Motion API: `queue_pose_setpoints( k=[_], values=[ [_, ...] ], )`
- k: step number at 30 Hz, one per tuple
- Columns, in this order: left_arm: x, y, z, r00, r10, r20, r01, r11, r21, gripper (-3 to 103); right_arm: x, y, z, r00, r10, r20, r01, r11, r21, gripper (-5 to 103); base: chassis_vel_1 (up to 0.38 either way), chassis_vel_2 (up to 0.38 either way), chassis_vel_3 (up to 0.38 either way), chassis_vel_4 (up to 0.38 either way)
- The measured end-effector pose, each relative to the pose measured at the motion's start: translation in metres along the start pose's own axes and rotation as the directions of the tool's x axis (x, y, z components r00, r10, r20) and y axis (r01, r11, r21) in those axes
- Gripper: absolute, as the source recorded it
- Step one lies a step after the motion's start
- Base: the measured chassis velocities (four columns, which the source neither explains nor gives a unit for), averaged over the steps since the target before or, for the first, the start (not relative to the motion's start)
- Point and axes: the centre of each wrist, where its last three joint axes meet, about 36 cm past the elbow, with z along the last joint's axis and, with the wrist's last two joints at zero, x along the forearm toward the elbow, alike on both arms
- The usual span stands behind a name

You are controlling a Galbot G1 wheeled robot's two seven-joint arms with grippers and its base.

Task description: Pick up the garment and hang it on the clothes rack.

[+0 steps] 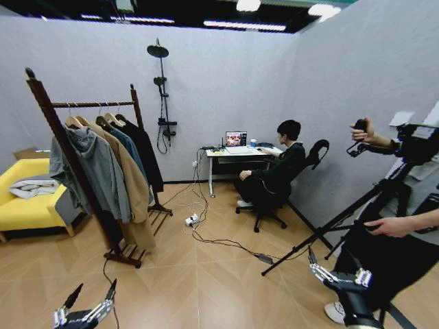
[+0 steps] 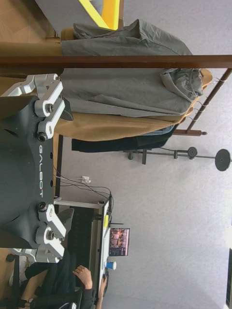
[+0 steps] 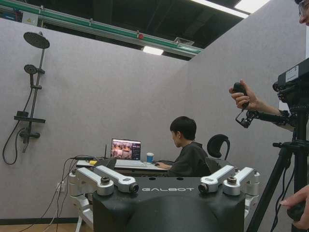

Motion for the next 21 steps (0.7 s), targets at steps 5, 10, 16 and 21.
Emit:
queue_pose_setpoints(
  k=[5, 10, 16, 21],
  values=[
    [0.0000, 0.0000, 0.0000, 1.000, 0.000, 0.000, 0.000, 1.000, 0.000, 100, 0.0000, 0.0000, 0.0000, 1.000, 0.000, 0.000, 0.000, 1.000, 0.000, 100, 0.000, 0.000, 0.000, 0.000],
    [0.0000, 0.0000, 0.0000, 1.000, 0.000, 0.000, 0.000, 1.000, 0.000, 100, 0.0000, 0.0000, 0.0000, 1.000, 0.000, 0.000, 0.000, 1.000, 0.000, 100, 0.000, 0.000, 0.000, 0.000],
    [0.0000, 0.0000, 0.0000, 1.000, 0.000, 0.000, 0.000, 1.000, 0.000, 100, 0.0000, 0.0000, 0.0000, 1.000, 0.000, 0.000, 0.000, 1.000, 0.000, 100, 0.000, 0.000, 0.000, 0.000],
    [0.0000, 0.0000, 0.0000, 1.000, 0.000, 0.000, 0.000, 1.000, 0.000, 100, 0.0000, 0.0000, 0.0000, 1.000, 0.000, 0.000, 0.000, 1.000, 0.000, 100, 0.000, 0.000, 0.000, 0.000]
  ],
)
